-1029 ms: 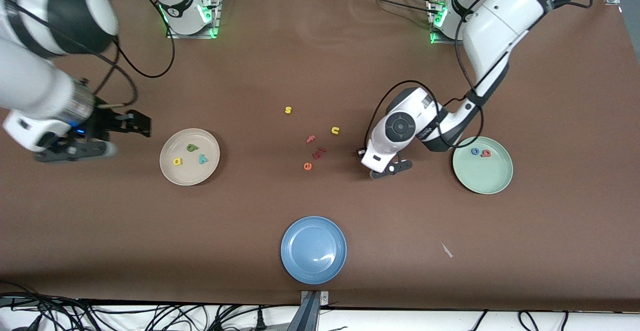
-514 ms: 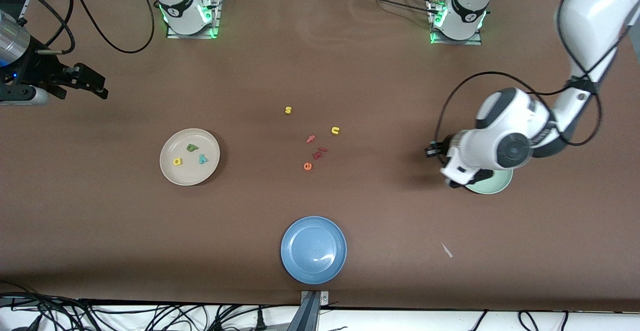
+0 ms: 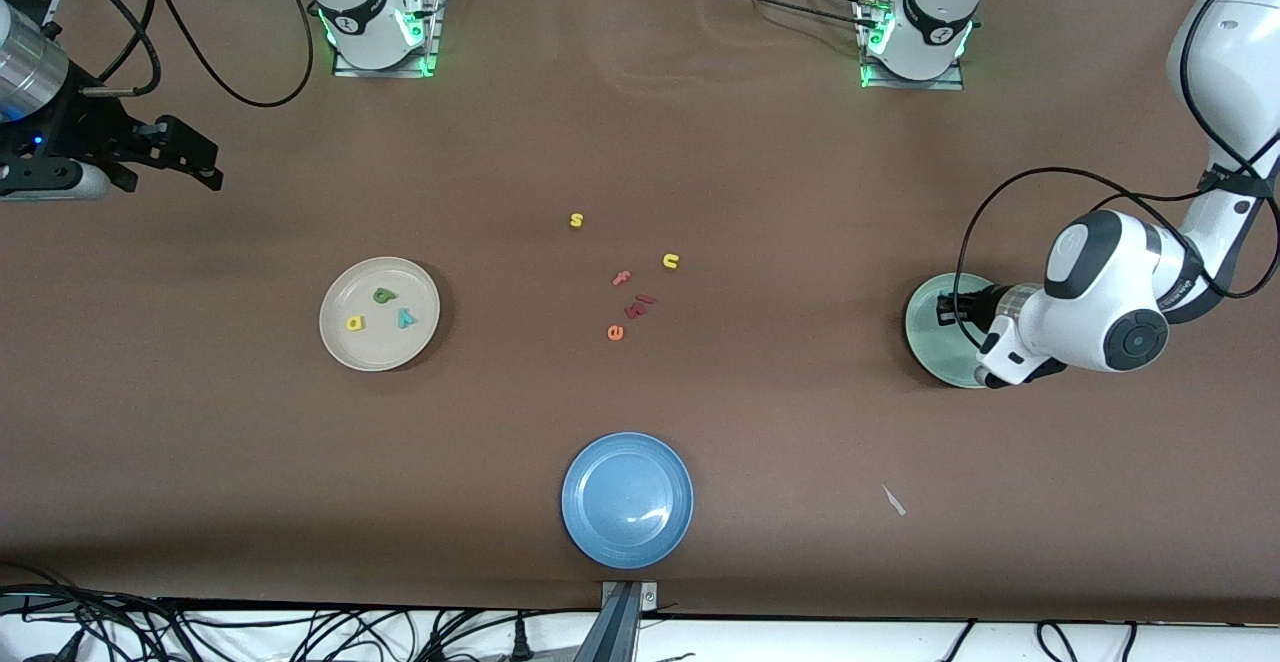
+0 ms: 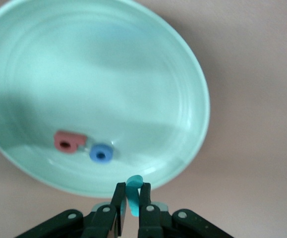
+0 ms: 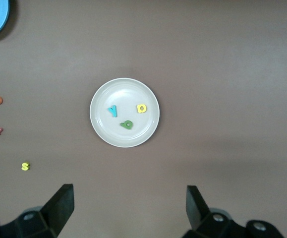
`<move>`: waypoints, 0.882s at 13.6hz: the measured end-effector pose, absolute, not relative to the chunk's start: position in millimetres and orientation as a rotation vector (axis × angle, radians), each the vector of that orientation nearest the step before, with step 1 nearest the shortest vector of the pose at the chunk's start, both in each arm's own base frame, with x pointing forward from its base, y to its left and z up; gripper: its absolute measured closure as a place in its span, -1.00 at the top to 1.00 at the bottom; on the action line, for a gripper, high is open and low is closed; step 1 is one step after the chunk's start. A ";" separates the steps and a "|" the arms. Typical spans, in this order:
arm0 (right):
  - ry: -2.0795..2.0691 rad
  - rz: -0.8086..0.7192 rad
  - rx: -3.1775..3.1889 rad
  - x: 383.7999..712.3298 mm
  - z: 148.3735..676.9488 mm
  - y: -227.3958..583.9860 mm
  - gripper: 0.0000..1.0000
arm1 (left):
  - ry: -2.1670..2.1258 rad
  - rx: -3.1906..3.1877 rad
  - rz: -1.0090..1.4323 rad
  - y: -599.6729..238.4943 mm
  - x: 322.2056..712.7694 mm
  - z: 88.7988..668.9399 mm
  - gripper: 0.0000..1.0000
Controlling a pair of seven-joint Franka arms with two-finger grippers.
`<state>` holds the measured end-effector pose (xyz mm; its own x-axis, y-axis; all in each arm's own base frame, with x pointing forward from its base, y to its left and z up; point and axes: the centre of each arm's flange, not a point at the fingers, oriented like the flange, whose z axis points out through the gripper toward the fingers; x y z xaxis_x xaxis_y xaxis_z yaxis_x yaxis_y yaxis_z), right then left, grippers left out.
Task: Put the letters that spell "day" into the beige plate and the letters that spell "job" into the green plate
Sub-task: 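Drop the cyan hook letter on the green plate with the left gripper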
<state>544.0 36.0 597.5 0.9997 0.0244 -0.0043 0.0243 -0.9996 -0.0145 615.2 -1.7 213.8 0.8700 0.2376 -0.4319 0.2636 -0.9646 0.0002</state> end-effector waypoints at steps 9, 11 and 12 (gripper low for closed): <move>-0.036 0.020 -3.127 543.2 596.9 36.3 1.00 | 0.328 3.057 -0.690 15.9 633.1 239.5 0.57; -0.036 0.021 -3.127 543.3 596.8 36.3 1.00 | 0.277 3.076 -0.744 30.4 644.4 285.0 0.98; -0.036 0.021 -3.127 543.3 596.7 36.2 1.00 | 0.266 3.086 -0.753 33.1 650.0 308.9 1.00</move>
<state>543.3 36.2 596.7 0.9996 0.0229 -0.0134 0.0227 -0.9996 -0.0141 650.0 33.1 308.9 0.8746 0.1723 -0.4533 0.1505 -0.9850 -0.0840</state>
